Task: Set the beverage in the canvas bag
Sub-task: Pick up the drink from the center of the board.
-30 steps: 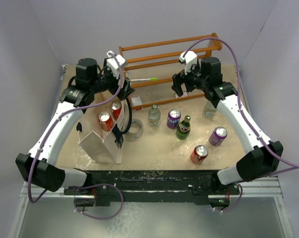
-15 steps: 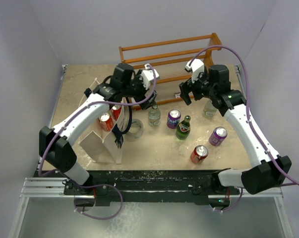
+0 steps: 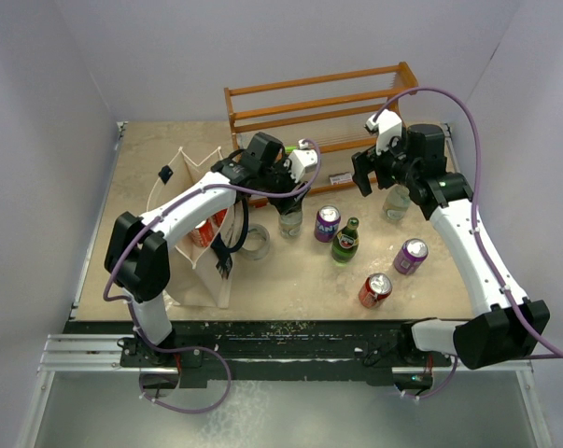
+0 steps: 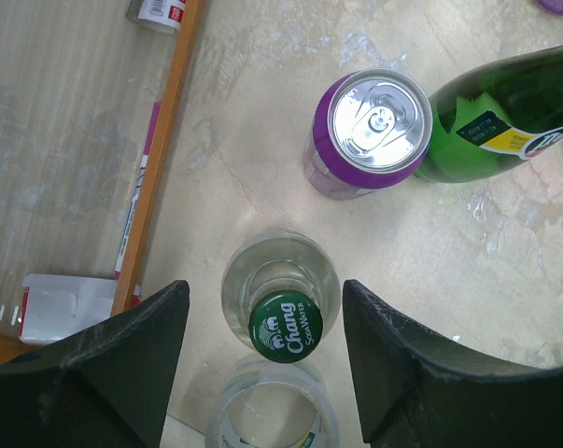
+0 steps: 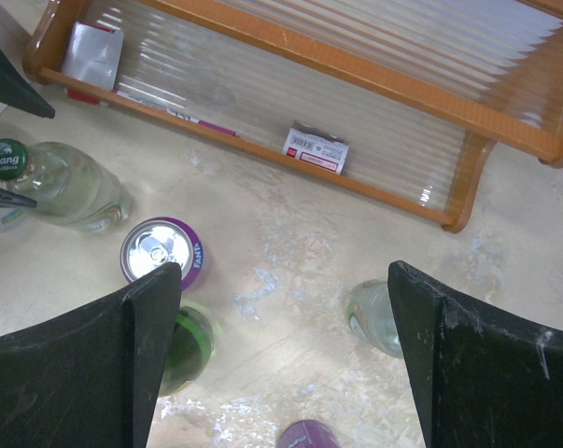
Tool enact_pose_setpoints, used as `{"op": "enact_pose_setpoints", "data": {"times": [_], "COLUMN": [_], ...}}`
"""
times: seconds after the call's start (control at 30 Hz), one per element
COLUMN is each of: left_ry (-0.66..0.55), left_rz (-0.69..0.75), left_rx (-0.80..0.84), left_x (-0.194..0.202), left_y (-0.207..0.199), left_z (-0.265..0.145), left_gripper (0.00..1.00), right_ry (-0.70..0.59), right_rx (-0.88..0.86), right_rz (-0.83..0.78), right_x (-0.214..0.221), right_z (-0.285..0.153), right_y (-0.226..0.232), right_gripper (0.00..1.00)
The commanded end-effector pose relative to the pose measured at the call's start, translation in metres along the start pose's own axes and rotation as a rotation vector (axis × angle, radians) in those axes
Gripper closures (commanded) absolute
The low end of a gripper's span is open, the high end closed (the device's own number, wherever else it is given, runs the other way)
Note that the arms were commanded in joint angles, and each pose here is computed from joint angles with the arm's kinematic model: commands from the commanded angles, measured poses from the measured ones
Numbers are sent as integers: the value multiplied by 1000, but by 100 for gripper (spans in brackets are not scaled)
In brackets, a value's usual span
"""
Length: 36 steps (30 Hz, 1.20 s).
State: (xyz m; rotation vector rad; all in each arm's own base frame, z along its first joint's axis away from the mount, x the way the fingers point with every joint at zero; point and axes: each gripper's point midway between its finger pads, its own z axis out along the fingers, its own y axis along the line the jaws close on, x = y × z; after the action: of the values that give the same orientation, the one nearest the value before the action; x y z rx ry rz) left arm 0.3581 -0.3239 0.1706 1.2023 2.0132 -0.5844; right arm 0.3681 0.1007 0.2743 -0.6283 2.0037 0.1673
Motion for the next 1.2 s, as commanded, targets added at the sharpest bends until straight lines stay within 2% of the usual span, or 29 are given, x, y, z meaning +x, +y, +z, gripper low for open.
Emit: {"op": "enact_pose_setpoints", "data": {"times": [0.0, 0.27, 0.37, 0.53, 0.6, 0.93, 1.17], "left_ry": [-35, -23, -31, -66, -87, -259, -394], "left_rz": [15, 13, 31, 74, 97, 232, 314], "left_rx": [-7, 26, 44, 59, 60, 43, 19], "left_x": [-20, -15, -18, -35, -46, -114, -161], "left_y": [-1, -9, -12, -13, -13, -18, -32], "left_z": [-2, -1, -3, -10, -15, -66, -130], "left_gripper": [36, 52, 62, 86, 100, 100, 100], "right_ry": [-61, -57, -58, -63, -65, -82, -87], "right_rx": [35, 36, 35, 60, 56, 60, 61], "right_rz": [11, 17, 17, 20, 31, 40, 33], "right_x": [-16, -14, -15, -17, -18, -28, -34], "right_z": [-9, -6, -6, -5, -4, 0, 4], "right_y": [-7, -7, -7, -13, -12, -16, -19], "right_gripper": [8, 8, 8, 8, 8, 8, 8]}}
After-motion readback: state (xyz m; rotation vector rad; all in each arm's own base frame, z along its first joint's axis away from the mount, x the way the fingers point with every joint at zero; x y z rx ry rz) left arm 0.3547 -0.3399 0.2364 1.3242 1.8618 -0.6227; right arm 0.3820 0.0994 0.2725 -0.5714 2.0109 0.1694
